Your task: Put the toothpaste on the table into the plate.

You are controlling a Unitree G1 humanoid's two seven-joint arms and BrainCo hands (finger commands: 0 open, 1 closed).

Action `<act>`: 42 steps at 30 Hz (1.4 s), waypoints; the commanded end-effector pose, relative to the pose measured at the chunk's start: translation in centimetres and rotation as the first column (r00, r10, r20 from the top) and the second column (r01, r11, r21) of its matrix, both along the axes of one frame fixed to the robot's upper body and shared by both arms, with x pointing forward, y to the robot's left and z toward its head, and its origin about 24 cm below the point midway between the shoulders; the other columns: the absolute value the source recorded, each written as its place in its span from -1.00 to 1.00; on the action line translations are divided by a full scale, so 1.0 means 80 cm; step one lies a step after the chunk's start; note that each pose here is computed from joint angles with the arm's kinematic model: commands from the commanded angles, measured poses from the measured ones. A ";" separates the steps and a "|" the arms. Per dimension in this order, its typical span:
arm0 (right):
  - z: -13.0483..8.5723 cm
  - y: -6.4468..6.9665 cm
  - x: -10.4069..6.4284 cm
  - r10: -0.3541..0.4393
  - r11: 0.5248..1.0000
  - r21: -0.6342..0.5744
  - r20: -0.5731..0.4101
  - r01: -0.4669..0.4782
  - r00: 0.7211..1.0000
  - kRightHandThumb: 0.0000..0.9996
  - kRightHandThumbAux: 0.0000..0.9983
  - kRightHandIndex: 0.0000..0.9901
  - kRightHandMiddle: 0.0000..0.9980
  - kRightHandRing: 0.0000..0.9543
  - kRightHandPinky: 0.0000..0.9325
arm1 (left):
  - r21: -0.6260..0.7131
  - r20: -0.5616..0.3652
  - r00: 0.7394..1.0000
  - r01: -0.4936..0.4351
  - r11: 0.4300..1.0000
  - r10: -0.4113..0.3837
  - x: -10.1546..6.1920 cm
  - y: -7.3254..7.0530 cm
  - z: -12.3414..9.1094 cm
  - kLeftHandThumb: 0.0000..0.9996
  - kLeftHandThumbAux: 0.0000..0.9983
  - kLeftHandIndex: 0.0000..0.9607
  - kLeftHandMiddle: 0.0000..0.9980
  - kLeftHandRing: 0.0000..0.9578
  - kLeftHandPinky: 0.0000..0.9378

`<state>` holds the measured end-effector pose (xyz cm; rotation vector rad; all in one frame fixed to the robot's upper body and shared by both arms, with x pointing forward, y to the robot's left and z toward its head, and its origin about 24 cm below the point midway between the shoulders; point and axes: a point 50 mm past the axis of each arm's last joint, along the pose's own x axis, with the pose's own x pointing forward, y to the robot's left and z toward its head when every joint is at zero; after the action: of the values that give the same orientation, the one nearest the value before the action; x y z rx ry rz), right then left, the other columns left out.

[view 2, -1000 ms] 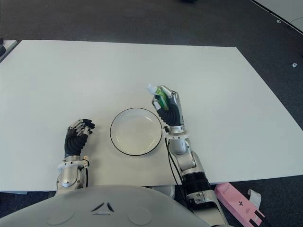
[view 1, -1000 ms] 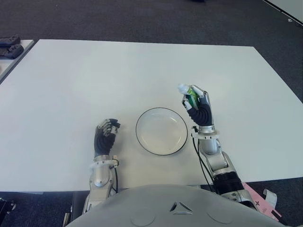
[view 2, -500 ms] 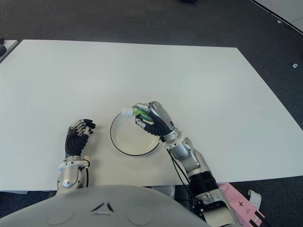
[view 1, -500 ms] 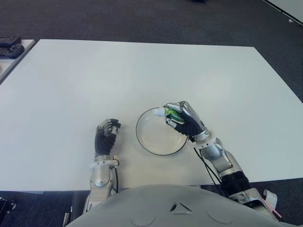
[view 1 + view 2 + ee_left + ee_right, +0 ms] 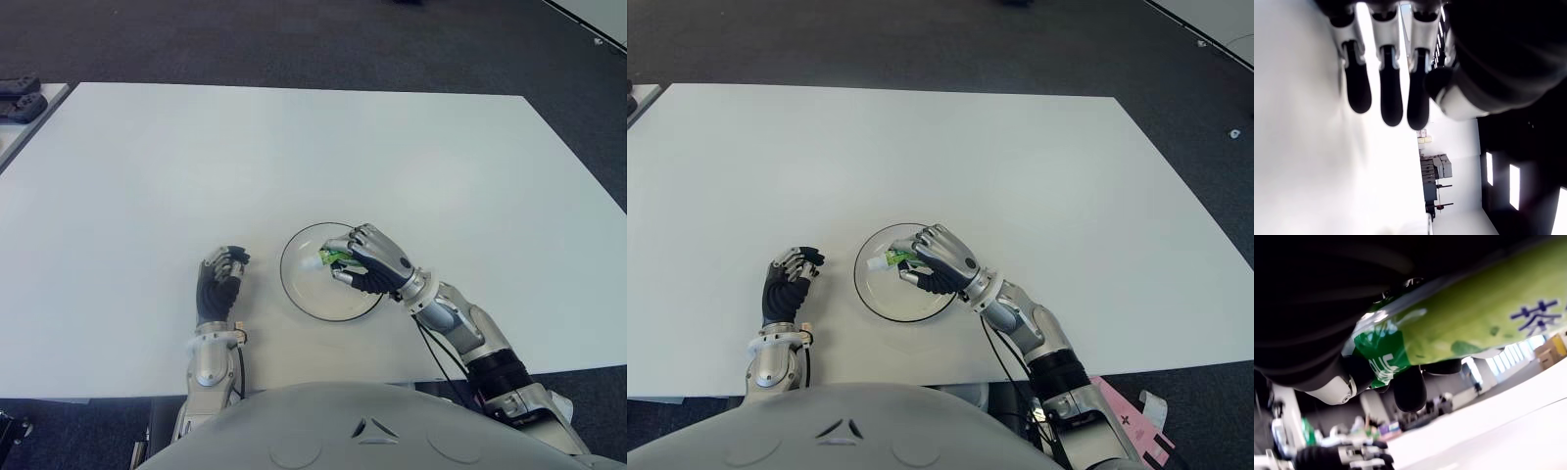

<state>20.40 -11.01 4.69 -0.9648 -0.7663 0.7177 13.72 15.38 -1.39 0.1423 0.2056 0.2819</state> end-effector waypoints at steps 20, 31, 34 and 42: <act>-0.018 0.005 0.000 0.040 0.985 -0.163 -0.078 -0.052 0.996 0.42 0.42 -0.14 0.10 0.27 0.46 | -0.009 -0.032 0.999 -0.009 1.000 0.009 -0.001 -0.006 -0.006 0.42 0.44 -0.11 -0.07 -0.07 -0.06; -0.012 -0.001 0.005 0.069 0.976 -0.200 -0.070 -0.082 0.995 -0.45 -0.37 -0.98 -0.98 -0.98 -0.97 | -0.008 -0.032 0.999 -0.004 1.000 0.004 -0.001 -0.006 -0.006 0.42 0.44 -0.11 -0.06 -0.07 -0.07; -0.011 -0.003 0.005 0.064 0.977 -0.198 -0.071 -0.077 0.995 -0.49 -0.43 -0.99 -0.99 -0.99 -0.99 | -0.009 -0.032 0.999 -0.001 1.000 0.000 0.000 -0.006 -0.006 0.42 0.44 -0.11 -0.07 -0.07 -0.07; -0.006 -0.007 0.004 0.059 0.975 -0.210 -0.056 -0.070 0.997 -0.58 -0.61 -1.00 -1.00 -1.00 -1.00 | -0.007 -0.030 1.000 0.001 1.000 -0.001 0.000 -0.006 -0.006 0.42 0.44 -0.11 -0.07 -0.07 -0.07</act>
<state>20.45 -11.21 3.72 -1.0993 -0.6815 0.9088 13.76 15.22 -1.38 0.1415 0.2043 0.2748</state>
